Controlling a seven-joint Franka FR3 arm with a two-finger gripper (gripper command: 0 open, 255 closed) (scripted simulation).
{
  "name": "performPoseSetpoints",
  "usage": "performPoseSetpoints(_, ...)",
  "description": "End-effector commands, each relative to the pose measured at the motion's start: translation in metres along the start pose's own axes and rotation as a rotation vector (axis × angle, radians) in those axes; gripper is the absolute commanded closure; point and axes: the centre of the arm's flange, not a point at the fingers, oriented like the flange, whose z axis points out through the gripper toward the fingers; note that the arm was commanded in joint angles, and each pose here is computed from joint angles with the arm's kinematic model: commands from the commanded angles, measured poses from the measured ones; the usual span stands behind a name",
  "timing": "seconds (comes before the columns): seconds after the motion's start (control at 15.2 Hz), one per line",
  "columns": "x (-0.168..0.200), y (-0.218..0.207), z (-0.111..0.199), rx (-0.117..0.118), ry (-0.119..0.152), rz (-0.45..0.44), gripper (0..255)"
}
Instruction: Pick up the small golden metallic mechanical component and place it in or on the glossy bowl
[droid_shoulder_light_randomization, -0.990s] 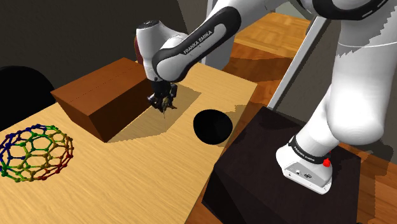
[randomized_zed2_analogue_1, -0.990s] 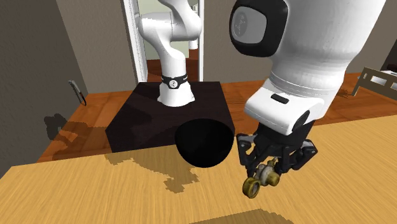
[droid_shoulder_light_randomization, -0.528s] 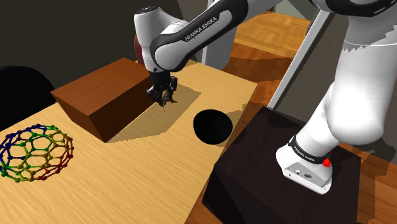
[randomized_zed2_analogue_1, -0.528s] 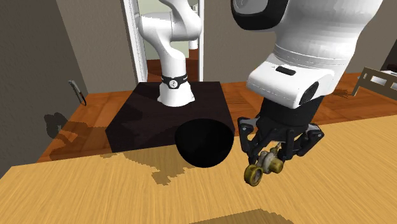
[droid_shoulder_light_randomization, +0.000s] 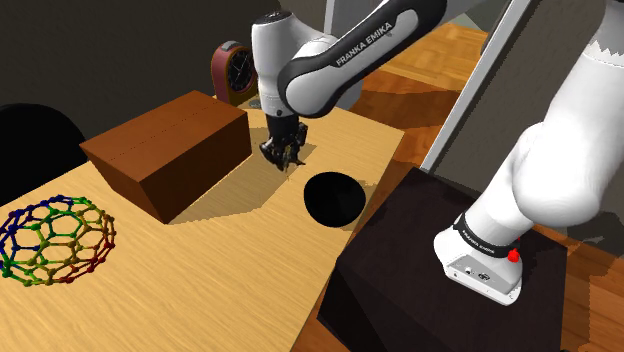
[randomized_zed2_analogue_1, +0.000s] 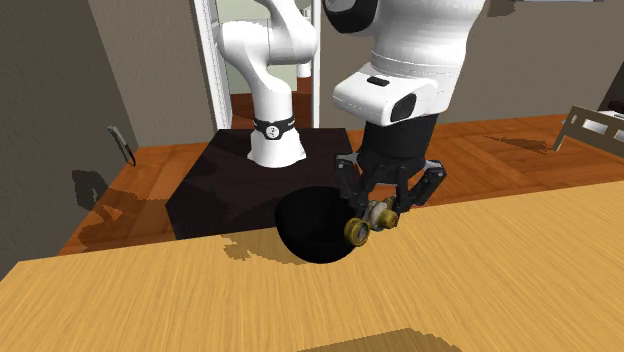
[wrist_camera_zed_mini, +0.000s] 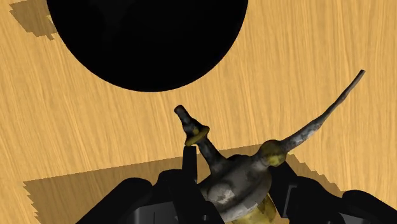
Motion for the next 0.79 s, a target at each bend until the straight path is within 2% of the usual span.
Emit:
performPoseSetpoints(0.0, -0.021, 0.018, 0.003, 0.000, 0.000, 0.000, 255)
performPoseSetpoints(0.53, -0.104, 0.080, 0.011, 0.000, 0.000, 0.000, 255)
performPoseSetpoints(0.73, -0.103, 0.079, 0.027, 0.000, 0.000, 0.000, 255)
